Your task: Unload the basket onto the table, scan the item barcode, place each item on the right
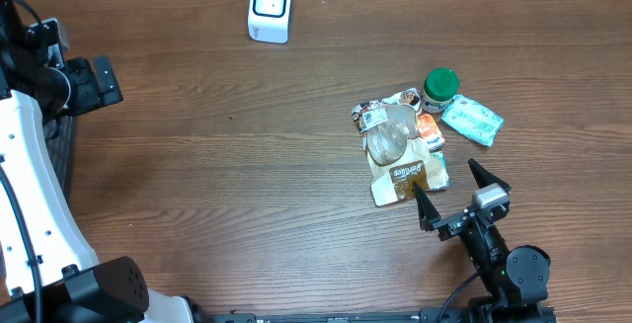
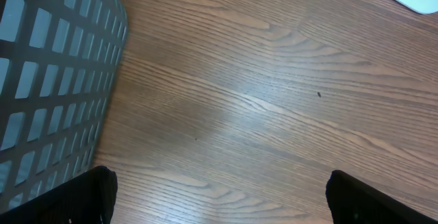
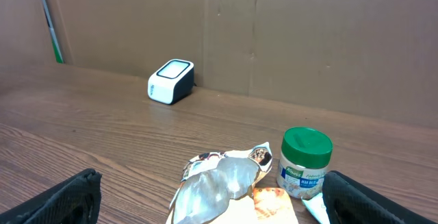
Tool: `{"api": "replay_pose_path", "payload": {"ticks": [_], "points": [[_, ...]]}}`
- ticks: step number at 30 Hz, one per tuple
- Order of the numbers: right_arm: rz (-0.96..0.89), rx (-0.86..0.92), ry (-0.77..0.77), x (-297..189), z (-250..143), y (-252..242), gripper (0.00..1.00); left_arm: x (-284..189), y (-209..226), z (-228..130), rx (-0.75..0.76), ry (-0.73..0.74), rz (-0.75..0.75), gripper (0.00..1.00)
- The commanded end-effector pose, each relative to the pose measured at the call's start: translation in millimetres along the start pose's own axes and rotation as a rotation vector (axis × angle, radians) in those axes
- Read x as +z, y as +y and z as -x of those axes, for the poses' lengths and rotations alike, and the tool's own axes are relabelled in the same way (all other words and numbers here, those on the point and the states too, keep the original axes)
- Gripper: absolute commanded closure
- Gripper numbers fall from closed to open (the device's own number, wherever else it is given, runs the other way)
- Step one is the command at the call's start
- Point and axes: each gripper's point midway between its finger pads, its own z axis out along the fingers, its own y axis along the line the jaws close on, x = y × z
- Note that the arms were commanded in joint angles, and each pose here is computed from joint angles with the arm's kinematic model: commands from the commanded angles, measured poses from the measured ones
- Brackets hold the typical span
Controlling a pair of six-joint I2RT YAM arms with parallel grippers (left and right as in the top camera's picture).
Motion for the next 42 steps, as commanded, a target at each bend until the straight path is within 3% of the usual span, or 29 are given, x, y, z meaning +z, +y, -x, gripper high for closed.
{"api": "replay_pose_path", "payload": {"ticks": [1,8,15,21,27,35,42], "points": [[0.002,-0.002,-0.006,0,-1,0,0.0,-4,-2,0,0.023,-0.004,-0.004,0.0],[0.003,-0.002,-0.006,0,-1,0,0.0,-11,-9,-4,-0.057,-0.007,-0.041,0.01],[0.003,-0.002,-0.006,0,-1,0,0.0,-79,-31,4,0.074,-0.257,-0.111,0.0],[0.002,-0.002,-0.006,0,-1,0,0.0,-116,-45,-17,0.156,-0.431,-0.126,0.0],[0.002,-0.002,-0.006,0,-1,0,0.0,-103,-50,-48,0.163,-0.571,-0.174,0.0],[0.002,-0.002,-0.006,0,-1,0,0.0,-78,-61,-89,0.173,-0.863,-0.281,0.01],[0.002,-0.002,-0.006,0,-1,0,0.0,-40,-64,-109,0.173,-0.98,-0.333,0.0]]}}
